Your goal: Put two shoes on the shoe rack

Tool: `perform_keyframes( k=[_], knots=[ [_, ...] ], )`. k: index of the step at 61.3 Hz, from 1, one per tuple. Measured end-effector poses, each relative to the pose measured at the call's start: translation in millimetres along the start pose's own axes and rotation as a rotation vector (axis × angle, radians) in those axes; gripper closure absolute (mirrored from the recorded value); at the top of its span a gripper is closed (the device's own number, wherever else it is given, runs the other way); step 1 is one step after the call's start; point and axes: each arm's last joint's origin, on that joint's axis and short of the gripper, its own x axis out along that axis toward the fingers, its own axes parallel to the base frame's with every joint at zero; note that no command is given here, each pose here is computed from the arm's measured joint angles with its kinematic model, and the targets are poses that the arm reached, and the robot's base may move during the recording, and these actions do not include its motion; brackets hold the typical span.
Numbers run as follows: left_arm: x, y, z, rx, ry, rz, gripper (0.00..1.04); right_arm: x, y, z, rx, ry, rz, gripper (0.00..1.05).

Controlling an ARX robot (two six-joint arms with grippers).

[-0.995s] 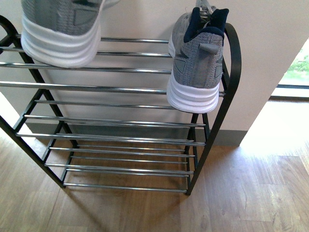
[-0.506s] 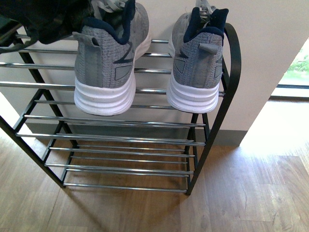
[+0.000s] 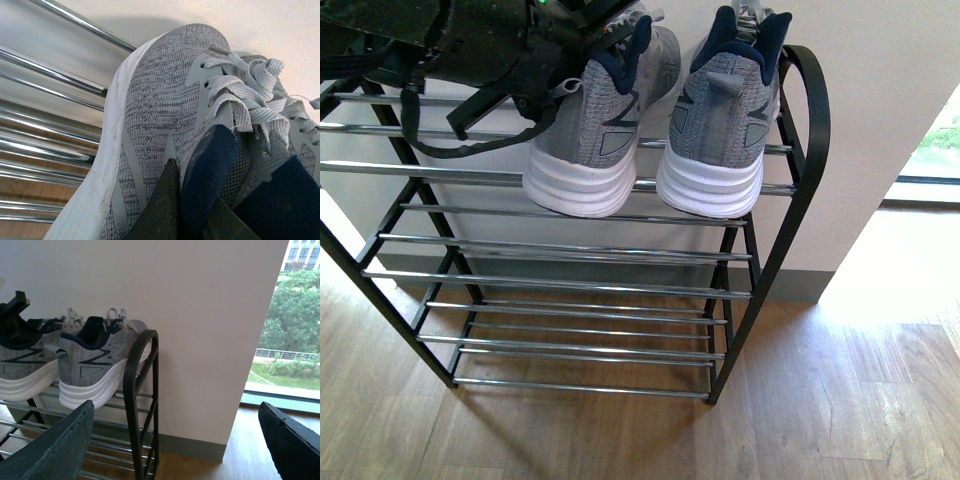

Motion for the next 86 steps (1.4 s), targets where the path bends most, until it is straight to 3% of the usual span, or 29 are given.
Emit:
perform_keyframes(
  k=[19, 42, 55, 64, 71, 86],
  knots=[
    [-1.6, -18.9, -5.5, -0.089, -0.07, -0.068, 1.02, 0.0, 0.0, 0.0, 0.0, 0.0, 0.0, 0.09],
    [-8.8, -14.7, 3.2, -0.235, 0.008, -0.111, 0.43, 0.0, 0.0, 0.0, 0.0, 0.0, 0.0, 0.09],
    [-34.6, -25.6, 15.1, -0.347, 0.142, -0.154, 0.08, 0.0, 0.0, 0.0, 0.0, 0.0, 0.001, 0.09],
    [-62.2, -36.2, 26.3, -0.368, 0.208, -0.146, 0.09, 0.0, 0.0, 0.0, 0.0, 0.0, 0.0, 0.09],
    [-85.2, -39.9, 42.8, -0.293, 0.21, -0.119, 0.09, 0.0, 0.0, 0.0, 0.0, 0.0, 0.0, 0.09],
    [-138.6, -26.4, 74.4, -0.105, -0.006, -0.076, 0.09, 0.0, 0.0, 0.0, 0.0, 0.0, 0.0, 0.09]
  ],
)
